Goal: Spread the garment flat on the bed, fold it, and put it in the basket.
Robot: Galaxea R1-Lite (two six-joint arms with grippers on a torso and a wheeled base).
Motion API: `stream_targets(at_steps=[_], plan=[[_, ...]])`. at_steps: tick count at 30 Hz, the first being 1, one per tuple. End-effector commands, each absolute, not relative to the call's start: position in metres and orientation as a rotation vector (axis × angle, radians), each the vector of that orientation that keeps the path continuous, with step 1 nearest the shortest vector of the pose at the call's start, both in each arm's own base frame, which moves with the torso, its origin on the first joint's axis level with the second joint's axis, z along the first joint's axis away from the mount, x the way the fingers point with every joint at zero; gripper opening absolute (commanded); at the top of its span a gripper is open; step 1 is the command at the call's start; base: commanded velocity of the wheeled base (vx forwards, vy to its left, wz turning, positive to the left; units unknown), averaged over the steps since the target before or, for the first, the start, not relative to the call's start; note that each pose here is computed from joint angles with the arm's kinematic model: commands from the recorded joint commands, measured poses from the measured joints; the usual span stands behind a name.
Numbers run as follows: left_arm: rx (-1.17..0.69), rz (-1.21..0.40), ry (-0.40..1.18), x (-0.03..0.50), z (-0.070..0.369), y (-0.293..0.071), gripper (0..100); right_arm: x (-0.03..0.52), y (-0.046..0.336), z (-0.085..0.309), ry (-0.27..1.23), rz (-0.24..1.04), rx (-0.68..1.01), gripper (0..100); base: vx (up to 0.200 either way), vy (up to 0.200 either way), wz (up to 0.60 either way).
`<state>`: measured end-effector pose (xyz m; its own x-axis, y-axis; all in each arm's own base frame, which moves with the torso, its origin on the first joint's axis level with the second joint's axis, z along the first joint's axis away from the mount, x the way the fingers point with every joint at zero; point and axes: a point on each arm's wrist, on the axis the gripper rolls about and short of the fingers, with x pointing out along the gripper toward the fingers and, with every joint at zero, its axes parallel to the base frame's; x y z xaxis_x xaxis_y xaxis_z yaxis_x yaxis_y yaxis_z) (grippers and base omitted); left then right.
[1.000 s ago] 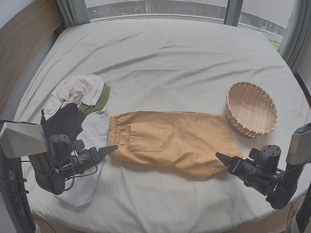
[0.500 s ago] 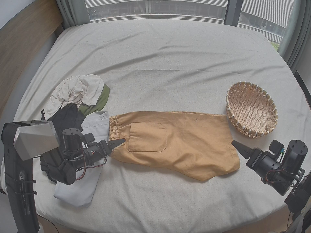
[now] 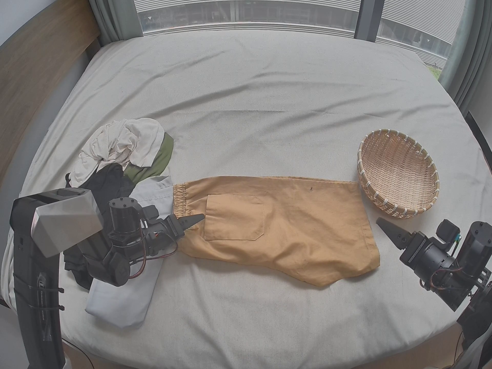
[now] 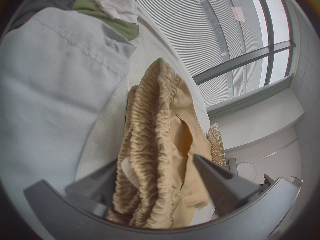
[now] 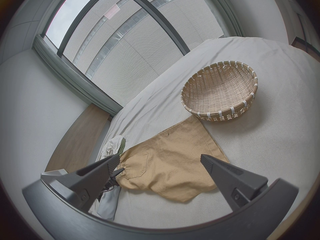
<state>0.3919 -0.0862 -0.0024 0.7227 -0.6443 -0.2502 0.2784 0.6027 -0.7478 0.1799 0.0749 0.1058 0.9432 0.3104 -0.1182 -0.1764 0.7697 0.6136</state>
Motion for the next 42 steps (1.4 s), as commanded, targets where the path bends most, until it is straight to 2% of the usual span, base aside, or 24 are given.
stream_targets(at_steps=[1,15,28,35,40,42], plan=[[-0.755,-0.559,0.545,0.39,-0.004,-0.084,0,0.18,0.075,0.106,0.217,0.268,0.641,100,0.0,0.0,0.0],[-0.777,-0.492,0.561,0.303,0.054,-0.047,0,0.188,0.081,0.099,0.252,0.275,0.634,100,0.0,0.0,0.0],[-0.766,-0.379,0.547,0.264,0.059,-0.004,0,0.223,0.102,0.08,0.298,0.28,0.621,100,0.0,0.0,0.0],[-0.684,-0.409,0.528,0.264,0.06,-0.008,0,0.229,0.112,0.079,0.294,0.305,0.622,100,0.0,0.0,0.0],[-0.635,-0.487,0.508,0.271,0.067,-0.026,0,0.231,0.116,0.081,0.286,0.318,0.625,100,0.0,0.0,0.0],[-0.61,-0.565,0.503,0.277,0.071,-0.049,0,0.233,0.117,0.081,0.281,0.322,0.627,100,0.0,0.0,0.0]])
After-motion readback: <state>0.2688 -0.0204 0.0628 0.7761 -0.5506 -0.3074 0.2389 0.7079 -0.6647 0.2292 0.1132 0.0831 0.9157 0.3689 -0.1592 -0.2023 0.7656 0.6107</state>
